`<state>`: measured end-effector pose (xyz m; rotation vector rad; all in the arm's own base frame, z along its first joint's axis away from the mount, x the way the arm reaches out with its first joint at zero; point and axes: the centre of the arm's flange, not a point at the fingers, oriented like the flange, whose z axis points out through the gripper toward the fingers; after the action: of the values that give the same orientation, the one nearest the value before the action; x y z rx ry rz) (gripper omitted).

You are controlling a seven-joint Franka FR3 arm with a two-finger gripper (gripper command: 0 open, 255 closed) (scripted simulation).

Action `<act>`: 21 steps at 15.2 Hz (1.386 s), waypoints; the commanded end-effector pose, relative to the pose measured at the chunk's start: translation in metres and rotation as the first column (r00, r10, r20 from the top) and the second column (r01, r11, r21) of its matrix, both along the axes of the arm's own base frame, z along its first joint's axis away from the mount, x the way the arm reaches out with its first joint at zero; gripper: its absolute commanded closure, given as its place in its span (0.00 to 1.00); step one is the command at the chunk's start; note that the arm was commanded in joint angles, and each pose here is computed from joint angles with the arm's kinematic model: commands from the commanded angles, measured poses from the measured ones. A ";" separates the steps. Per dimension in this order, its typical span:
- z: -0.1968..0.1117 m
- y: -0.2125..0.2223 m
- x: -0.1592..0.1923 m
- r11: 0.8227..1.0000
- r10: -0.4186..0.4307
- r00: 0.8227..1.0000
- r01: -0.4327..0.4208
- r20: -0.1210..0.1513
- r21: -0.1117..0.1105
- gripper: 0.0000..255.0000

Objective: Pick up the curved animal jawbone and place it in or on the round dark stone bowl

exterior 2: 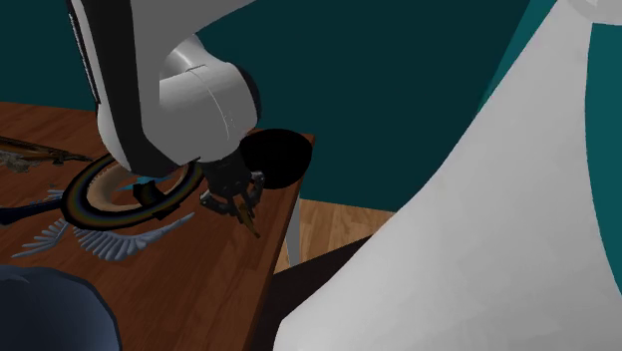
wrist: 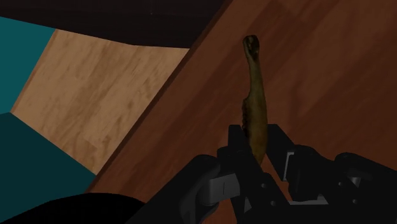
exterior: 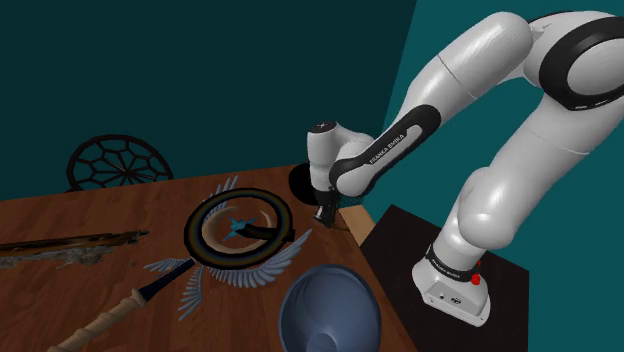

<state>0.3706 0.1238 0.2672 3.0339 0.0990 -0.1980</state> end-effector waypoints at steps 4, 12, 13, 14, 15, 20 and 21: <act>0.027 -0.001 0.000 1.000 0.000 1.000 0.000 -0.001 0.000 1.00; 0.070 -0.001 0.000 1.000 0.000 1.000 0.000 -0.001 0.000 1.00; 0.075 -0.001 0.000 1.000 0.000 1.000 0.000 -0.001 0.000 1.00; 0.080 -0.001 0.000 1.000 0.000 1.000 0.000 -0.001 0.000 1.00; 0.085 -0.001 0.000 1.000 0.000 1.000 0.000 -0.001 0.000 1.00; 0.112 -0.001 0.000 1.000 0.000 1.000 0.000 -0.001 0.000 1.00; 0.117 -0.001 0.000 1.000 0.000 1.000 0.000 -0.001 0.000 1.00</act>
<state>0.3715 0.1232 0.3798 3.0342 0.0991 -0.1981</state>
